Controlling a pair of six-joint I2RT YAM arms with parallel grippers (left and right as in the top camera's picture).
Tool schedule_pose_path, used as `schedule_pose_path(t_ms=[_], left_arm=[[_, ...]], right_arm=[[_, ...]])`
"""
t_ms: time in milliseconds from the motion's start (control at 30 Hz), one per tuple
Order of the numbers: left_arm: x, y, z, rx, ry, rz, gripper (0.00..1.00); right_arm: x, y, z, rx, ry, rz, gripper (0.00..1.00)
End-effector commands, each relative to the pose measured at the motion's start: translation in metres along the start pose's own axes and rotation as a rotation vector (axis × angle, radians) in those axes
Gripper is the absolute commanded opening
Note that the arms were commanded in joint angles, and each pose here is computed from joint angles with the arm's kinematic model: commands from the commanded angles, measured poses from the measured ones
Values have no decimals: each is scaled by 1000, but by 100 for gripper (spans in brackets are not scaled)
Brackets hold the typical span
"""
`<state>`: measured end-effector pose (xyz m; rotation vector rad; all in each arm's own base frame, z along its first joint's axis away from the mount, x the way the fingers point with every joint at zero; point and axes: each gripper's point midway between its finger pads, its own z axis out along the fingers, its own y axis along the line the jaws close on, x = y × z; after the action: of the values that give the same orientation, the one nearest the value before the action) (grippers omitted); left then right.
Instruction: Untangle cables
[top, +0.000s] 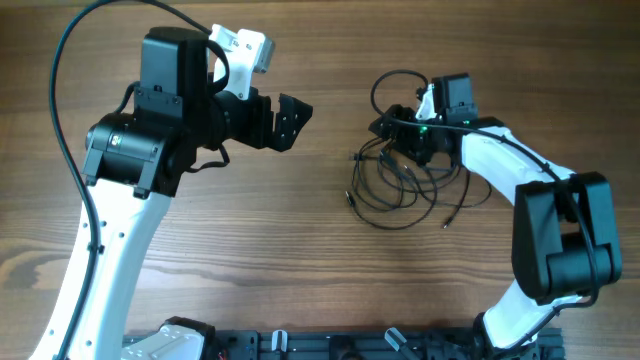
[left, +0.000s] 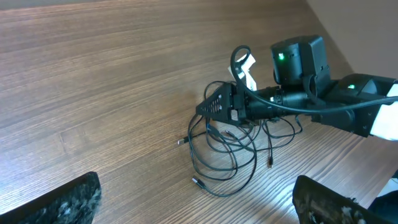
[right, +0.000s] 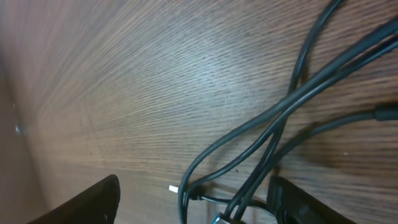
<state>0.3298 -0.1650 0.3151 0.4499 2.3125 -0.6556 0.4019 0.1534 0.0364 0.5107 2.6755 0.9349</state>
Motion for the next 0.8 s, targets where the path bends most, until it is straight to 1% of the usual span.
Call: schedule_pose_path(t_ms=[0, 167, 267, 433, 500, 533, 567, 700, 767], left_arm=[[-4, 0, -1, 1, -8, -7, 100], [-4, 0, -1, 1, -8, -7, 100], [-4, 0, -1, 1, -9, -6, 100], [-4, 0, -1, 1, -9, -7, 100], [-4, 0, -1, 0, -9, -7, 100], [-4, 0, -1, 1, -9, -7, 100], [-4, 0, -1, 1, -9, -7, 100], [-4, 0, -1, 1, -9, -6, 100], [-4, 0, -1, 1, -9, -7, 100]], right_arm=[[9, -18, 8, 39, 15, 52, 76], [16, -29, 15, 59, 35, 83, 72], [17, -35, 22, 67, 43, 118, 67], [17, -40, 30, 69, 45, 123, 58], [16, -39, 30, 66, 42, 121, 37], [16, -39, 30, 65, 41, 120, 20], [15, -39, 30, 64, 40, 117, 4], [11, -30, 29, 31, 37, 22, 4], [8, -25, 25, 22, 33, 0, 4]])
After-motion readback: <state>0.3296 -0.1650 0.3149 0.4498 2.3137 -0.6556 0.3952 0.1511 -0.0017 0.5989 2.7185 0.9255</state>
